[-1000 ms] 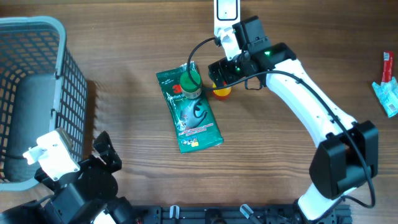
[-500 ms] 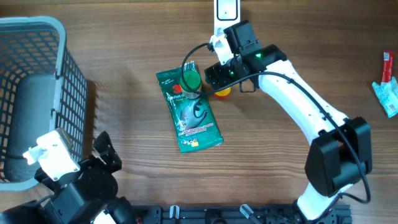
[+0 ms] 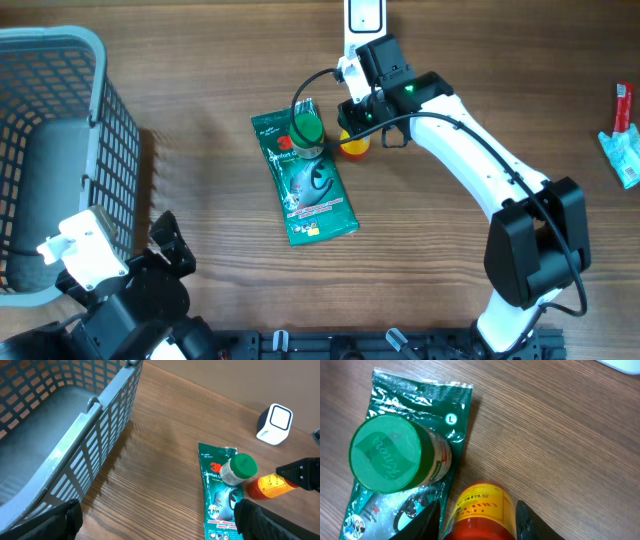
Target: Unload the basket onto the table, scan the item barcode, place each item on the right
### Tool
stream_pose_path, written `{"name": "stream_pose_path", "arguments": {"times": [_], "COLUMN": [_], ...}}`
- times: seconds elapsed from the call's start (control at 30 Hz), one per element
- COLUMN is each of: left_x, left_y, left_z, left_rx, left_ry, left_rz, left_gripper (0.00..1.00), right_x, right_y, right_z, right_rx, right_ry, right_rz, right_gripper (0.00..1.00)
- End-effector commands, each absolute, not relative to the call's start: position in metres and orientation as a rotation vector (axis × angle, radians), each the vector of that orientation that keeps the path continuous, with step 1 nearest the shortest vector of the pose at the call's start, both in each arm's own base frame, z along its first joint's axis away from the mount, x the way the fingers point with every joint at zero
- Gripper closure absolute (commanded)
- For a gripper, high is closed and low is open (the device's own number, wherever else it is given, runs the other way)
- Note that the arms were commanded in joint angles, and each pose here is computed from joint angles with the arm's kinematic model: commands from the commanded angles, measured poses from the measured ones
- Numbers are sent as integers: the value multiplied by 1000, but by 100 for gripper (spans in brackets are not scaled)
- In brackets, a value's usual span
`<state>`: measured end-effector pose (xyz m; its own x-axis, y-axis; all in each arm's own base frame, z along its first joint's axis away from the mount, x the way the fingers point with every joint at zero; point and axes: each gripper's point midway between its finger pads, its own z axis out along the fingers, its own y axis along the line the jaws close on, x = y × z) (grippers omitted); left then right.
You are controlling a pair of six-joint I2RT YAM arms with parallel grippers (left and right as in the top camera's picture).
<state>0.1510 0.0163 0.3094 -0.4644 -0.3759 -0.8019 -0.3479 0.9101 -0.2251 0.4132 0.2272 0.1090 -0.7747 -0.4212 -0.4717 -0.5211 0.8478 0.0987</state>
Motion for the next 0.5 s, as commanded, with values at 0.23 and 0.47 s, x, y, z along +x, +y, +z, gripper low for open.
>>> {"name": "stream_pose_path", "arguments": {"times": [0.23, 0.47], "left_x": [151, 151], "left_y": [17, 17], "left_z": [310, 310], "left_rx": [-539, -539], "left_ry": [2086, 2086], "left_rz": [-36, -36], "left_gripper": [0, 0], "right_x": [415, 405], "right_y": [217, 206], "right_z": [154, 194], "right_rx": [-446, -331], "right_ry": [2615, 2573], "right_rz": [295, 336], "right_gripper": [66, 65]}}
